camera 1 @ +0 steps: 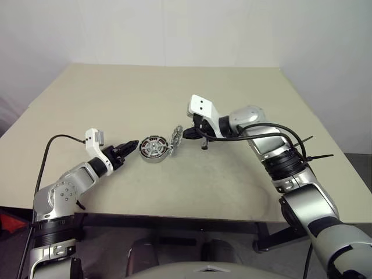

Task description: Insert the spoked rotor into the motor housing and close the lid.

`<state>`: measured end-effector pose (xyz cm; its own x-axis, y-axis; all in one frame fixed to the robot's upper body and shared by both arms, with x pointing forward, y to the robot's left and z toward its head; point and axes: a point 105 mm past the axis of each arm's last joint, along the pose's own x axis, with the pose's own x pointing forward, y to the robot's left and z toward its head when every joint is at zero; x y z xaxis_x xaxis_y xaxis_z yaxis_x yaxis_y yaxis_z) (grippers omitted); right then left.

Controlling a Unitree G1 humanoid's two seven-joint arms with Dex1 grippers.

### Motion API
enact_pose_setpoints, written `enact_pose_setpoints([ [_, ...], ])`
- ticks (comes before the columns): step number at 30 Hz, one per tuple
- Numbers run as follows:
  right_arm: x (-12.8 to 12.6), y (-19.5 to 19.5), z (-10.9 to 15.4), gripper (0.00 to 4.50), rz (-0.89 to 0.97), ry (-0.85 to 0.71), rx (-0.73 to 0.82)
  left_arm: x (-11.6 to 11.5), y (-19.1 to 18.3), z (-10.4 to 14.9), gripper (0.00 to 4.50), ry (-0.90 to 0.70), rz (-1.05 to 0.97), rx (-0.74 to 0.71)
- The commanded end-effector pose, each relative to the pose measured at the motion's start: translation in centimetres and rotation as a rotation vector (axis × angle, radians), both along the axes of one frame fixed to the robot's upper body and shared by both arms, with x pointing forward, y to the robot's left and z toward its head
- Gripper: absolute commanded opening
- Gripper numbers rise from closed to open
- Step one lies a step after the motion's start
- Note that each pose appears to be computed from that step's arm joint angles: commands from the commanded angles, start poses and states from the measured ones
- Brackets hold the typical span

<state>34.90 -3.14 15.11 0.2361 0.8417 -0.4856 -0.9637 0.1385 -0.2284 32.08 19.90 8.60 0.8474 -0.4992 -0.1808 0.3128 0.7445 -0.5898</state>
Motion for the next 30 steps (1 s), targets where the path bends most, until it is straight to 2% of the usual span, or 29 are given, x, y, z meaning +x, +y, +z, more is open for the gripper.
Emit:
enact_pose_setpoints([
  [1,-0.8,2.1,1.1,0.02,0.058,-0.023,0.046,0.2,0.4,1.6,2.60,-0.057,0.010,0.019],
  [17,-1.3,6.5,-0.3,0.02,0.068,0.040,0.116,-0.1,0.9,1.8,2.60,-0.060,0.034,0.026],
  [30,-1.0,9.1,-3.2,0.02,0.012,0.091,0.173,-0.5,1.1,1.8,2.60,-0.057,0.046,0.028],
])
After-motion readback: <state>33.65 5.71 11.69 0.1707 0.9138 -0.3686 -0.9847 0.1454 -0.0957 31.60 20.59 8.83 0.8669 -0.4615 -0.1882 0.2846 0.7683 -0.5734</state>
